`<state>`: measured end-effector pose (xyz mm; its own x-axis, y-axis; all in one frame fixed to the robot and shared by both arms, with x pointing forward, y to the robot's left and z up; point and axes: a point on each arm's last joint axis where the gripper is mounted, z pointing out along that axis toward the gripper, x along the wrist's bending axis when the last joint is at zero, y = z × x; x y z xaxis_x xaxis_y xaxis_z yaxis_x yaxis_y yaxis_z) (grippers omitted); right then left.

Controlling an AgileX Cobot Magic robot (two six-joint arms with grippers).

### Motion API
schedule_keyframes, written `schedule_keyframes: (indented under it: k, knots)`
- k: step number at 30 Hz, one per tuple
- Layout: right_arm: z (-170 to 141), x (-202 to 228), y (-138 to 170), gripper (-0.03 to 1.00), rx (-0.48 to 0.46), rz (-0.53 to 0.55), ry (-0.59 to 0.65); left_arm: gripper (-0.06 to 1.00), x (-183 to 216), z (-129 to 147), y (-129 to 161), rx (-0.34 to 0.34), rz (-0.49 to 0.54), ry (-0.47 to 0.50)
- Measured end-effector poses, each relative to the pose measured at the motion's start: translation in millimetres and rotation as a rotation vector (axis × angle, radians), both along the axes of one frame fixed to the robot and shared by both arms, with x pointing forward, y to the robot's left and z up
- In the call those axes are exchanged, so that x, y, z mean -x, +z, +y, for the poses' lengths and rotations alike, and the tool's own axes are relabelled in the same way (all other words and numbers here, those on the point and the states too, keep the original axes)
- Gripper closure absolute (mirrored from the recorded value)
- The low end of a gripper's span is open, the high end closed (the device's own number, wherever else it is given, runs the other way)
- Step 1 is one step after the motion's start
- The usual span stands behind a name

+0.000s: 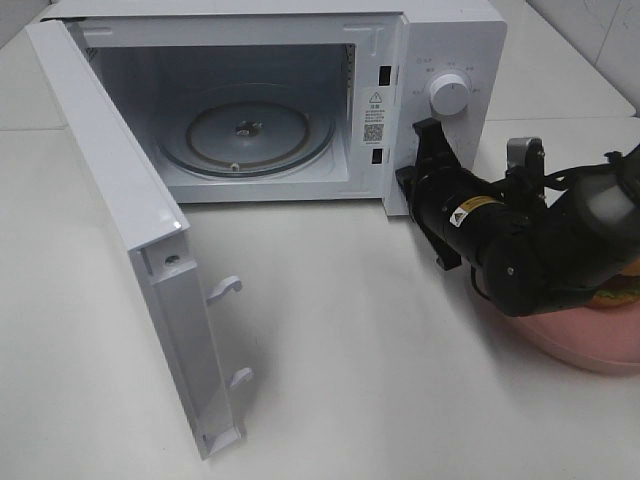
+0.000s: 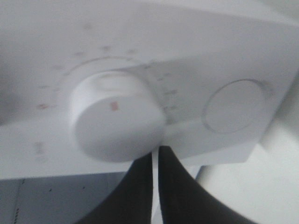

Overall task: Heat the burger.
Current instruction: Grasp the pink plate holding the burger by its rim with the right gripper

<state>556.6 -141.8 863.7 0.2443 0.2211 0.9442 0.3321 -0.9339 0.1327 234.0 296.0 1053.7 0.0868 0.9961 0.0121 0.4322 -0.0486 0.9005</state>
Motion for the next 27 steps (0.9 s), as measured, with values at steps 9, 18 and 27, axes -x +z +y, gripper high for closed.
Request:
schedule_keyframes:
  k: [9, 18, 27]
  knots:
    - [1, 17, 6, 0.93, 0.040, -0.005, 0.121, 0.94, 0, 0, 0, 0.000, 0.000, 0.000]
    - [17, 28, 16, 0.92, 0.286, -0.265, 0.420, 0.94, 0, 0, 0, 0.000, 0.000, 0.000]
    - [27, 37, 15, 0.91, 0.711, -0.535, 0.677, 0.94, 0, 0, 0, 0.000, 0.000, 0.000]
